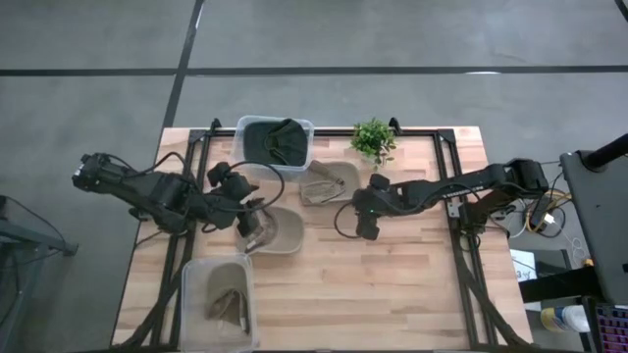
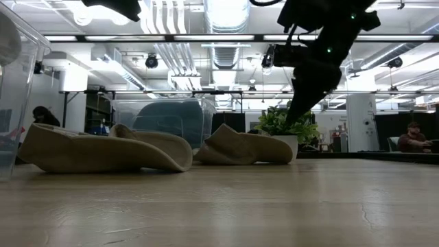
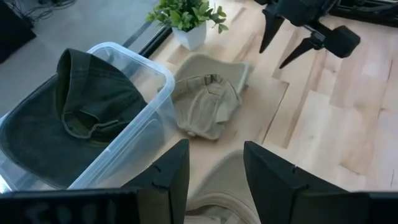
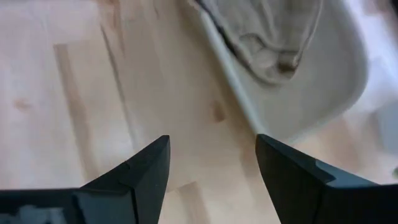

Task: Pick & Place hat
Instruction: Put the top brown cap in the bottom transparent bin

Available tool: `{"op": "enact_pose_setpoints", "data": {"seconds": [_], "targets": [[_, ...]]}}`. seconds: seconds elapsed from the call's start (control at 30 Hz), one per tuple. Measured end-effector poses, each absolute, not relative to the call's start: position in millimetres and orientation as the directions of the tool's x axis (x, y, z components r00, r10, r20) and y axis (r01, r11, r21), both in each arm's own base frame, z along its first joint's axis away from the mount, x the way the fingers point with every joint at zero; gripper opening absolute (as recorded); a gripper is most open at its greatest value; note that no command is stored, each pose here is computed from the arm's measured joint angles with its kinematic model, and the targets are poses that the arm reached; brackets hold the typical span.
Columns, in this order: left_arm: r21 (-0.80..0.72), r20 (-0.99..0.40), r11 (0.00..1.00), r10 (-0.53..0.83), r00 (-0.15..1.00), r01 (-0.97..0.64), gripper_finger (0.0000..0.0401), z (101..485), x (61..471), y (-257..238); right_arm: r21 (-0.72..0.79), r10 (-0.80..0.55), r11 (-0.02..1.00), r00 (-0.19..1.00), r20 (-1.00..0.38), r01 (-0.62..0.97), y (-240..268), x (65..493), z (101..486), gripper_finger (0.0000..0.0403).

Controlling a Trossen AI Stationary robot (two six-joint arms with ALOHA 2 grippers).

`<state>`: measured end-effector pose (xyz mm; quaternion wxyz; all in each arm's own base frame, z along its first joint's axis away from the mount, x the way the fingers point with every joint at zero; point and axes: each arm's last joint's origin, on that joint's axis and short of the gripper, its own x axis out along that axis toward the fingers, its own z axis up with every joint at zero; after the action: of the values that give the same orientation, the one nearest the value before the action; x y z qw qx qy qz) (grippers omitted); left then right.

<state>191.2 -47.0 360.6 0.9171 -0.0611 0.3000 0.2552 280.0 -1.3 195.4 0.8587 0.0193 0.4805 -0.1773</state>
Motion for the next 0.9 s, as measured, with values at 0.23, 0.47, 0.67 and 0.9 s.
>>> {"op": "enact_pose_setpoints", "data": {"seconds": [0.23, 0.47, 0.67, 0.9], "targets": [[0.042, -0.582, 0.863, 0.432, 0.690, -0.504, 0.0144, 360, 191, -47, -0.223, -0.323, 0.944, 0.548, -0.772, 0.242, -3, 283, 188, 0.0228], [0.042, -0.582, 0.863, 0.431, 0.689, -0.504, 0.0144, 360, 191, -47, -0.286, -0.339, 0.940, 0.576, -0.744, 0.184, -7, 281, 179, 0.0226], [0.042, -0.582, 0.863, 0.431, 0.689, -0.504, 0.0144, 360, 191, -47, -0.353, -0.385, 0.919, 0.585, -0.713, 0.175, -11, 283, 181, 0.0226], [0.039, -0.582, 0.862, 0.431, 0.689, -0.505, 0.0144, 360, 191, -47, -0.371, -0.386, 0.917, 0.557, -0.735, 0.146, -11, 289, 165, 0.0226]]}}
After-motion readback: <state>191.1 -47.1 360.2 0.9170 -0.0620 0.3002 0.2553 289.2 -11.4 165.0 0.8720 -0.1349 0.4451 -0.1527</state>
